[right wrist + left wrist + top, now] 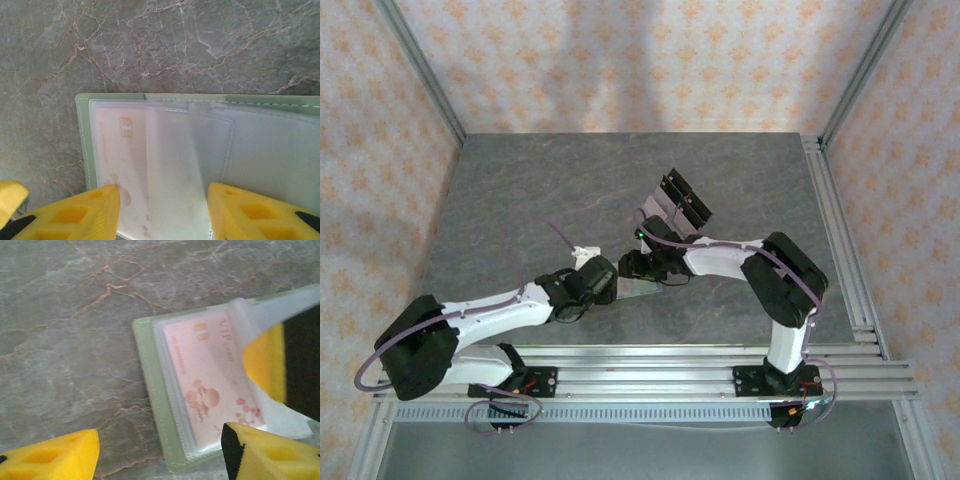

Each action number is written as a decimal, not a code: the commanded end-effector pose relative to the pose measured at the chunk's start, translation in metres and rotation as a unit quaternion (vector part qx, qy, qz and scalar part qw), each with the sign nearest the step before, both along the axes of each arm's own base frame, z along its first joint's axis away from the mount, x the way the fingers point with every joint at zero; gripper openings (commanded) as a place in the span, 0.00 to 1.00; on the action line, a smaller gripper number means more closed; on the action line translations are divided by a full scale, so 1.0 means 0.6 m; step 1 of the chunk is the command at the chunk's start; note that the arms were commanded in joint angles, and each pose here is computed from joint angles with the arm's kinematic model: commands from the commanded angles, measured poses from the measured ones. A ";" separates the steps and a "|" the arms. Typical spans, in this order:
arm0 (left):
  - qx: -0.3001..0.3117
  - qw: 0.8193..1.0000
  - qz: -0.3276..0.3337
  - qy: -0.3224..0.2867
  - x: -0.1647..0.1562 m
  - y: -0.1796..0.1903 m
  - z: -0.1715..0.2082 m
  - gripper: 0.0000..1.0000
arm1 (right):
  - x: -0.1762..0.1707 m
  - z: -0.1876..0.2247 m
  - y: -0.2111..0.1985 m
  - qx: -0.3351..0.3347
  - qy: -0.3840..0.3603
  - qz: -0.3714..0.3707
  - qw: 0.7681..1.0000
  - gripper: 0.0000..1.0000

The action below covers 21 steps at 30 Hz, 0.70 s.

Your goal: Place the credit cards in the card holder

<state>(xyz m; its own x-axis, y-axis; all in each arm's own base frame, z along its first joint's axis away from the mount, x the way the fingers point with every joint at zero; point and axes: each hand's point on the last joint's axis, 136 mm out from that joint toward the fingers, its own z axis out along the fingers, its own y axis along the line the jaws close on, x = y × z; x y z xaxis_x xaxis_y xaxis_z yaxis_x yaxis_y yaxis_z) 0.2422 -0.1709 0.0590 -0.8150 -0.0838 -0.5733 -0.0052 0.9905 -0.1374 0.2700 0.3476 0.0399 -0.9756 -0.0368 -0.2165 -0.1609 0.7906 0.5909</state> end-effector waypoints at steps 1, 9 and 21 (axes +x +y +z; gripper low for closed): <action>-0.024 0.999 -0.015 -0.022 0.002 -0.024 0.009 0.67 | -0.004 -0.015 -0.003 0.000 0.013 -0.009 1.000 0.50; -0.033 0.998 -0.040 -0.033 0.007 -0.058 0.015 0.67 | -0.003 -0.011 0.000 0.007 0.014 -0.012 1.000 0.50; -0.021 0.998 -0.035 -0.046 0.010 -0.054 0.022 0.67 | -0.005 0.018 0.021 0.048 0.021 -0.015 0.999 0.50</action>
<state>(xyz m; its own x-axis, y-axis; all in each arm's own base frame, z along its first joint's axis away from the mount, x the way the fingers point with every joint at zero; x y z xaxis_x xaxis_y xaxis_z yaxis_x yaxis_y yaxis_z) 0.2410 -0.2018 0.0575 -0.8006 -0.0415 -0.5977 0.0799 0.9813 -0.1753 0.2678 0.3554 0.0441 -0.9841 0.0035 -0.1777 -0.1137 0.7564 0.6442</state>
